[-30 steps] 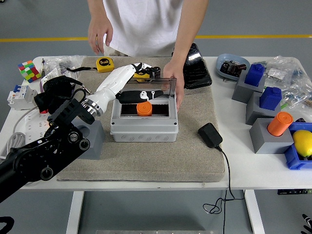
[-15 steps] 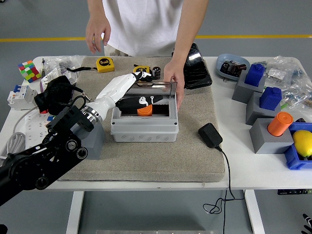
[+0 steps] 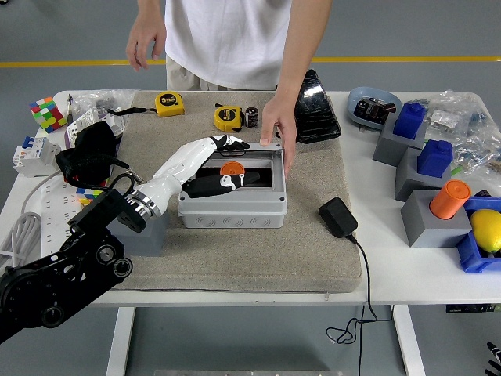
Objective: Fetch the battery,place it into the box,close the lid of the box
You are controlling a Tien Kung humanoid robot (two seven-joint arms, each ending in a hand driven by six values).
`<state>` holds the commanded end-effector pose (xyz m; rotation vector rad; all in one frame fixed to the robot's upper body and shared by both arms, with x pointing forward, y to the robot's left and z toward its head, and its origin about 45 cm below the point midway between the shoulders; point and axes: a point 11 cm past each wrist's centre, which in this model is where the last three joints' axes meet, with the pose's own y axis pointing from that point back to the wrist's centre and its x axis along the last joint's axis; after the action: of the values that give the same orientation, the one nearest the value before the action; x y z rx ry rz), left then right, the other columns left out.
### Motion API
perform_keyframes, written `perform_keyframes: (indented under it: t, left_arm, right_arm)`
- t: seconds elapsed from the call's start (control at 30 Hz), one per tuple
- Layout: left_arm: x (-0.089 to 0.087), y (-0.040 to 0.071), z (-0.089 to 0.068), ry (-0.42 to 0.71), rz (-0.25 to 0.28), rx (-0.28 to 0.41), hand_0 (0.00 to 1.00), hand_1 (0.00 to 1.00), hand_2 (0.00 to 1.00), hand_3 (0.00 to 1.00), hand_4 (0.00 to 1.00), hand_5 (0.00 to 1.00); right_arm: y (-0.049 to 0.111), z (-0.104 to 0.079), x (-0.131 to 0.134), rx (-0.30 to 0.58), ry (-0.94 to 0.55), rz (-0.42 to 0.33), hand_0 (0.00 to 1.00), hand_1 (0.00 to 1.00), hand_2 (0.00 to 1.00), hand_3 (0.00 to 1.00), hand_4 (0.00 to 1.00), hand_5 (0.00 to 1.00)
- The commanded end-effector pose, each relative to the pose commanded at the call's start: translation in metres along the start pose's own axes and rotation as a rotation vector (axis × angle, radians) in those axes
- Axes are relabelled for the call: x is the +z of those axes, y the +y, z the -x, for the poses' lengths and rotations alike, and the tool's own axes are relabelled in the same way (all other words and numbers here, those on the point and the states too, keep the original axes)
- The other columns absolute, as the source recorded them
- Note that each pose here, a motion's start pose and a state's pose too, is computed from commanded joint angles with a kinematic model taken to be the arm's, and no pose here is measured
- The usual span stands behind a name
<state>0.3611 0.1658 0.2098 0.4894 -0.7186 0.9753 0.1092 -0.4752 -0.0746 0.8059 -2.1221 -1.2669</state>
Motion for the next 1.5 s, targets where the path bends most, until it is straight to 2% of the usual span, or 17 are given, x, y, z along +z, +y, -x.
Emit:
perform_keyframes:
  t: [0.17,0.43,0.63,0.8,1.0,1.33,1.5]
  left_arm:
    - [0.004,0.001,0.001,0.011,0.005,-0.006,0.654,0.722,0.72,0.743,0.998,0.887]
    - [-0.002,0.005,0.015,0.039,-0.025,-0.053,0.642,0.717,0.716,0.739,0.998,0.885]
    - [0.004,0.008,0.01,0.048,-0.003,-0.04,0.641,0.716,0.715,0.739,0.998,0.883]
    - [0.019,0.009,-0.005,0.075,0.054,0.011,0.625,0.712,0.715,0.738,0.998,0.882]
    - [0.02,0.01,-0.025,0.107,0.084,0.089,0.625,0.714,0.715,0.736,0.998,0.873]
    - [-0.001,0.014,-0.073,0.15,0.036,0.26,0.629,0.715,0.711,0.735,0.998,0.872]
    - [-0.01,0.019,-0.092,0.173,0.011,0.323,0.629,0.715,0.711,0.735,0.998,0.872]
  right_arm:
    - [0.0,0.0,0.0,0.0,-0.001,-0.001,0.631,0.661,0.658,0.54,0.961,0.442]
    - [0.0,0.0,0.003,-0.001,0.002,0.003,0.631,0.66,0.658,0.54,0.961,0.441]
    - [0.0,0.0,0.002,0.002,0.002,0.002,0.631,0.661,0.658,0.541,0.961,0.442]
    - [0.0,-0.002,0.003,0.005,0.005,0.006,0.631,0.66,0.658,0.541,0.961,0.441]
    - [0.0,0.0,0.003,0.004,0.007,0.005,0.63,0.66,0.658,0.54,0.961,0.441]
    - [0.0,0.002,-0.001,-0.002,0.001,0.001,0.631,0.661,0.659,0.54,0.961,0.441]
    - [0.0,0.004,-0.005,-0.007,-0.008,-0.004,0.631,0.661,0.659,0.54,0.961,0.441]
